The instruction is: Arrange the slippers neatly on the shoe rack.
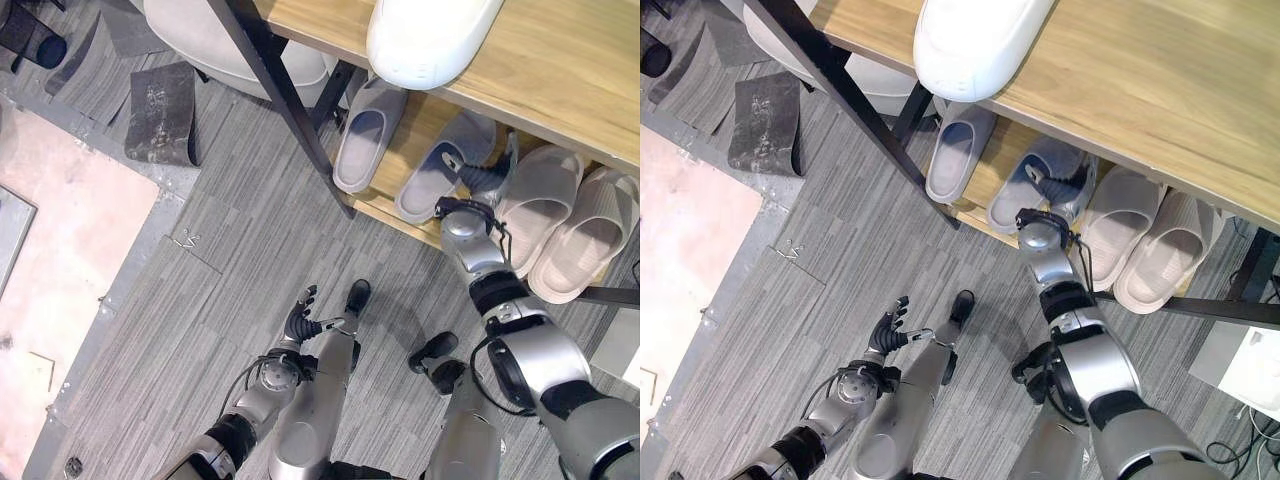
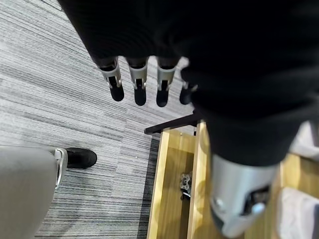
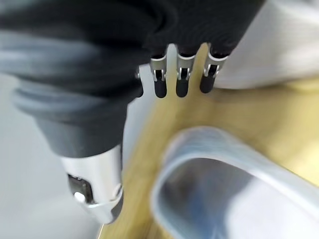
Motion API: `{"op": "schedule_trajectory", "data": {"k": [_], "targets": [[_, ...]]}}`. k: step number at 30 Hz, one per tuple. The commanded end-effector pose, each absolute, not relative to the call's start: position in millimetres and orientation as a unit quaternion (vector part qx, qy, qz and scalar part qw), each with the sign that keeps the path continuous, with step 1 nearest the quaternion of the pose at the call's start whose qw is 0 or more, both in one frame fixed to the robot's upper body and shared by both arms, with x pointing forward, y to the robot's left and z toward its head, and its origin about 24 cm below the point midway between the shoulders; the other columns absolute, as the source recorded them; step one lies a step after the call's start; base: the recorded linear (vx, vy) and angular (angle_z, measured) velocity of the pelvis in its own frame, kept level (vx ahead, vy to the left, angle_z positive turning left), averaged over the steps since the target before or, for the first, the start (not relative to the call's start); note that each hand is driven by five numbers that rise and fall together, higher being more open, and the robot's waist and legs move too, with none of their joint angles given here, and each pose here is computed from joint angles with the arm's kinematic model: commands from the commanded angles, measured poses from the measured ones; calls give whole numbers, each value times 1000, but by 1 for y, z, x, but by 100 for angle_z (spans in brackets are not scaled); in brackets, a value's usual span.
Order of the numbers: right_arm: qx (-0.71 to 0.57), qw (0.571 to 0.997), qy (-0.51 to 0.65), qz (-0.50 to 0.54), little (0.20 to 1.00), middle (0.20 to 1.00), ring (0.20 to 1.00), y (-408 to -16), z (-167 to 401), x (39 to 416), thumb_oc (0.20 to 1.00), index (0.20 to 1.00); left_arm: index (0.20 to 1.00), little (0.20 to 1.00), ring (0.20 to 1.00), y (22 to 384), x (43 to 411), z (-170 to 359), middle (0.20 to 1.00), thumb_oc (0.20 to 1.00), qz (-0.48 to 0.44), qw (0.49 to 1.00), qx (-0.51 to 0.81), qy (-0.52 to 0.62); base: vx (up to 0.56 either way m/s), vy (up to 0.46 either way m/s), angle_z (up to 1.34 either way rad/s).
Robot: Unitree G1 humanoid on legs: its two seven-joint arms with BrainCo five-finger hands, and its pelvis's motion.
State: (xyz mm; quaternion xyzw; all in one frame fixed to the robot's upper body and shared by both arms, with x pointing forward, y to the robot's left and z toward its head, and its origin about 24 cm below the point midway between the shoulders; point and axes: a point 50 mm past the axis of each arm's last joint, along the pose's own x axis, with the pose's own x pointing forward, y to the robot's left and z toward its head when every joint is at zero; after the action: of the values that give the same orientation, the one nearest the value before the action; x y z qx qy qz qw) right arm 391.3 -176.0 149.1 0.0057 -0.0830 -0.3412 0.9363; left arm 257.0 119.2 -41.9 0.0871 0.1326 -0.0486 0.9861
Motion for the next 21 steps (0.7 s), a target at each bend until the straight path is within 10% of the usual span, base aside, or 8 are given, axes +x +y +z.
{"op": "schedule_trajectory", "data": {"k": [1, 11, 21], "targets": [[122, 932, -93, -329, 1000, 1000, 1000, -186, 149, 391, 1000, 1000, 1000, 1000, 1000, 114, 261, -38, 1000, 1000, -57, 987, 89, 123, 0, 0, 0], [213, 925, -24, -315, 1000, 1000, 1000, -212, 139, 402, 1000, 1000, 1000, 1000, 1000, 116, 258, -41, 1000, 1000, -88, 983, 97, 131, 8, -32, 4], [17, 972, -73, -221, 1000, 1000, 1000, -180, 176, 416, 1000, 1000, 1000, 1000, 1000, 112, 251, -52, 1000, 1000, -101, 979, 98, 150, 11, -12, 7]]}}
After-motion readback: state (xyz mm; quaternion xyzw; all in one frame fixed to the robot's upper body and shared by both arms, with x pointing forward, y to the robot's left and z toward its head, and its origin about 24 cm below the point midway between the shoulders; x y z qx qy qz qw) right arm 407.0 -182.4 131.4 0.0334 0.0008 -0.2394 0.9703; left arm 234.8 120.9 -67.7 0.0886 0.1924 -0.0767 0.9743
